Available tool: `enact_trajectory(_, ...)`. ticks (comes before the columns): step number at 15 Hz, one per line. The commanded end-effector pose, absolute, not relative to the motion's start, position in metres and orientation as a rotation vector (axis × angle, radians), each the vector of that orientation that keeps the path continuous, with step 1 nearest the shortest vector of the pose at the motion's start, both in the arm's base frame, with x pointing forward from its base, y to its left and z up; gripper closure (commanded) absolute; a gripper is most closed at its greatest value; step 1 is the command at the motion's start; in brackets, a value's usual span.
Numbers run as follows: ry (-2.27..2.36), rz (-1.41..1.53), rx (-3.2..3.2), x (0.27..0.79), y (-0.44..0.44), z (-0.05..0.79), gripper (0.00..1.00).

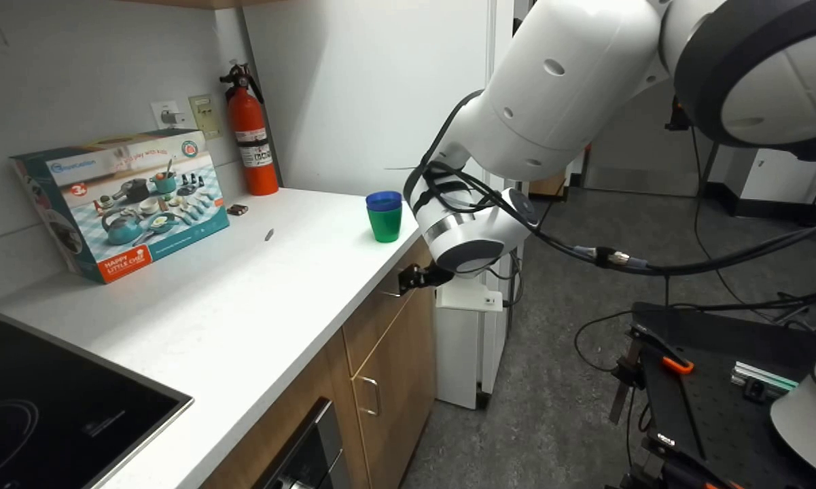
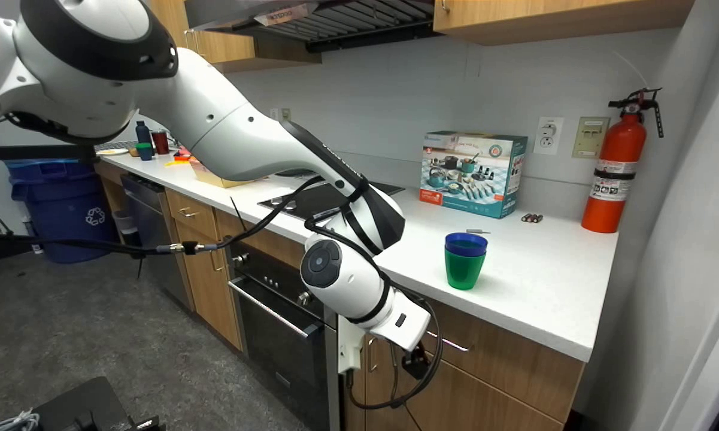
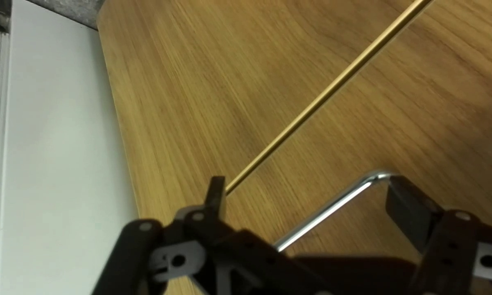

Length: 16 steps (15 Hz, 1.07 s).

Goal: Open the drawer

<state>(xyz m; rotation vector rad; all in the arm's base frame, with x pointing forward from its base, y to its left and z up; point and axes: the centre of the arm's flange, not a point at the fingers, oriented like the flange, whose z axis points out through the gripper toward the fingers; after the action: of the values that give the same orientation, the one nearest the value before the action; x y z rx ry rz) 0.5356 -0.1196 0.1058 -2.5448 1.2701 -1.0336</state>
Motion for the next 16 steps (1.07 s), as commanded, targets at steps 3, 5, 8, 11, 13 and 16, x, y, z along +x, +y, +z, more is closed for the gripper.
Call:
enact_trajectory(3, 1.351, -1.043, -2.485, 0.539, -0.127, 0.105, 0.0)
enact_trajectory(5, 1.353, -1.047, -2.476, 0.541, -0.131, 0.108, 0.0)
enact_trajectory(8, 1.367, -1.062, -2.485, 0.542, -0.138, 0.106, 0.0)
enact_trajectory(11, 1.39, -1.077, -2.481, 0.547, -0.145, 0.105, 0.0)
enact_trajectory(13, 1.391, -1.087, -2.477, 0.552, -0.146, 0.105, 0.0)
enact_trajectory(16, 1.383, -1.103, -2.477, 0.561, -0.143, 0.104, 0.0)
